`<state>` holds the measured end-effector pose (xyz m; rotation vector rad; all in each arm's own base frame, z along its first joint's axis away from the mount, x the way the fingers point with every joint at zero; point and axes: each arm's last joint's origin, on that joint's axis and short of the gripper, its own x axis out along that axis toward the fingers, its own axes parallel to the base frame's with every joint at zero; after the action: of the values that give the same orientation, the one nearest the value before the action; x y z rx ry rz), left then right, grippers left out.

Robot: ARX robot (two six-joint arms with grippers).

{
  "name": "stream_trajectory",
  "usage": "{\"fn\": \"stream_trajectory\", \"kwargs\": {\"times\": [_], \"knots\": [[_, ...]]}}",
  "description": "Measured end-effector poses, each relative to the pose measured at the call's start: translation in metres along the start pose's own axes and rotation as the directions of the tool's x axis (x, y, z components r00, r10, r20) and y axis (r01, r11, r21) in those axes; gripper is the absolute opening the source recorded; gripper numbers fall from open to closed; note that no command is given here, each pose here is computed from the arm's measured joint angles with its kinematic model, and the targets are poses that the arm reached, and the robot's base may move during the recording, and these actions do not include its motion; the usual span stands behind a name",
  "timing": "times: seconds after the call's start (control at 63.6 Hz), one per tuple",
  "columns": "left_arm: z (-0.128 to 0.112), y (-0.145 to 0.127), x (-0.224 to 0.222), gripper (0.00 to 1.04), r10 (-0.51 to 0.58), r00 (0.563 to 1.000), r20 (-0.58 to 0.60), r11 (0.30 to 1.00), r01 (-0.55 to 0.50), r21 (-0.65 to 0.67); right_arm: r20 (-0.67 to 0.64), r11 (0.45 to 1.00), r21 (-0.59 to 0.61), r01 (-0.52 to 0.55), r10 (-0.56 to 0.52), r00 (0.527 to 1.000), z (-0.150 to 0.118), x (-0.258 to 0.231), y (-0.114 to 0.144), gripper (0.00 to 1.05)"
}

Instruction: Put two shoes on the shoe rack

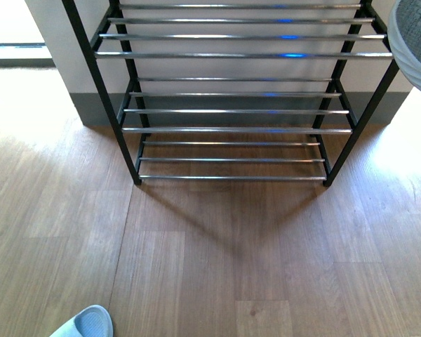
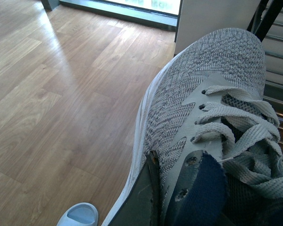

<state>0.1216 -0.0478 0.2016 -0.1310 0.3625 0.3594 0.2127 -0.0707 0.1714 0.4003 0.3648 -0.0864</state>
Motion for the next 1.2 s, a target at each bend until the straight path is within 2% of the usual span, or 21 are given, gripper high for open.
{"fn": "stream_trajectory", "kwargs": {"times": [0.881, 0.912, 0.975, 1.038, 1.101, 1.195], "knots": [[0.000, 0.000, 0.000, 0.02, 0.004, 1.000, 0.002, 1.000, -0.004, -0.001, 0.000, 1.000, 0.000, -0.001, 0.001, 1.000, 0.000, 0.000, 0.000, 0.04], [0.000, 0.000, 0.000, 0.02, 0.004, 1.000, 0.002, 1.000, -0.004, -0.001, 0.002, 1.000, -0.010, -0.019, 0.019, 1.000, 0.000, 0.000, 0.000, 0.04], [0.000, 0.000, 0.000, 0.02, 0.003, 1.000, 0.002, 1.000, -0.003, 0.000, 0.043, 0.980, -0.112, -0.165, 0.171, 0.984, 0.002, 0.003, 0.001, 0.04], [0.000, 0.000, 0.000, 0.02, 0.005, 1.000, 0.003, 1.000, -0.005, -0.001, 0.056, 0.949, -0.186, -0.256, 0.270, 0.961, 0.008, 0.007, 0.008, 0.04], [0.000, 0.000, 0.000, 0.02, 0.002, 1.000, 0.001, 1.000, -0.002, 0.000, 0.037, 0.931, -0.203, -0.302, 0.316, 0.948, 0.015, 0.014, 0.023, 0.04], [0.000, 0.000, 0.000, 0.02, 0.001, 1.000, 0.001, 1.000, -0.001, -0.001, 0.008, 0.936, -0.169, -0.308, 0.314, 0.949, 0.031, 0.034, 0.056, 0.04]]}}
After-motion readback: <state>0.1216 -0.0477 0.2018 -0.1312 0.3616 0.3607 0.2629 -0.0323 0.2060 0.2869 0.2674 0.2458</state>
